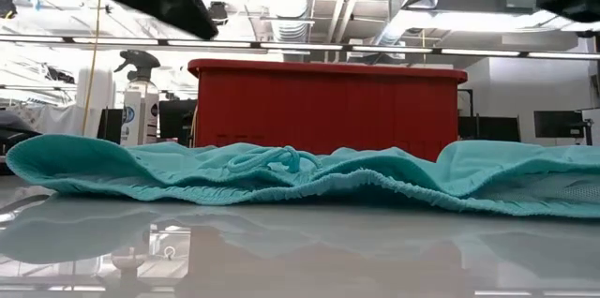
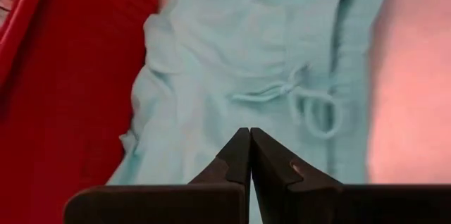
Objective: Fold laundry
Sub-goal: Fold the light blue shorts
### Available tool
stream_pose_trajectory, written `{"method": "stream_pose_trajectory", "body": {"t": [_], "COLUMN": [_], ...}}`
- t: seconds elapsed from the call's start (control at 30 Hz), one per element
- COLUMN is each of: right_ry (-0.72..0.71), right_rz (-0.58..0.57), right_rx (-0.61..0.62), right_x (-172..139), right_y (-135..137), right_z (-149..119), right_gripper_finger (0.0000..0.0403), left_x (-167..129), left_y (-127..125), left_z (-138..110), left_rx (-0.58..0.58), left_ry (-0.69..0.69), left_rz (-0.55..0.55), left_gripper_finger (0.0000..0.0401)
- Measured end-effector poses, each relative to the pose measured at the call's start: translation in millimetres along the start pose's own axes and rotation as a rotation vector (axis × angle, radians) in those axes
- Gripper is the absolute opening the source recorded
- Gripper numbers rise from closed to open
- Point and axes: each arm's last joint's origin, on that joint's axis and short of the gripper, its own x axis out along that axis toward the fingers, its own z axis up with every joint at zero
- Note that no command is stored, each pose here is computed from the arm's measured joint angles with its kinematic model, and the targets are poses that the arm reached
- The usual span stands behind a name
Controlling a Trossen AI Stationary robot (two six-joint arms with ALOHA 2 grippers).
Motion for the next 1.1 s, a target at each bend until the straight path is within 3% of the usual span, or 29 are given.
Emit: {"method": "stream_pose_trajectory", "body": {"t": [0.17, 0.37, 0.63, 0.77, 0.97, 1.1], "right_ry": [0.018, 0.054, 0.116, 0.119, 0.109, 0.078], "right_rz": [-0.008, -0.039, -0.079, -0.067, -0.070, -0.064], "right_rx": [-0.106, -0.169, -0.172, -0.118, 0.016, 0.046], "right_x": [7.8, 29.5, 55.6, 59.8, 55.9, 47.7], "right_y": [9.2, 15.3, 12.9, 13.9, 13.1, 16.3], "right_z": [-2.2, 1.2, 6.4, 8.1, 8.5, 15.1], "right_gripper_finger": [0.0272, 0.0277, 0.0267, 0.0205, 0.0033, 0.0022], "left_x": [16.8, 29.9, 51.0, 66.0, 78.1, 78.5], "left_y": [-4.2, -5.8, 6.7, 8.6, -0.1, -3.2], "left_z": [-13.9, -8.2, -5.0, -12.9, -22.7, -23.4], "left_rx": [0.008, 0.011, 0.016, -0.007, -0.062, -0.081], "left_ry": [0.008, -0.043, 0.022, 0.067, 0.030, 0.021], "left_rz": [0.011, -0.009, -0.049, -0.123, -0.265, -0.329], "left_gripper_finger": [0.0000, 0.0000, 0.0000, 0.0000, 0.0000, 0.0000]}}
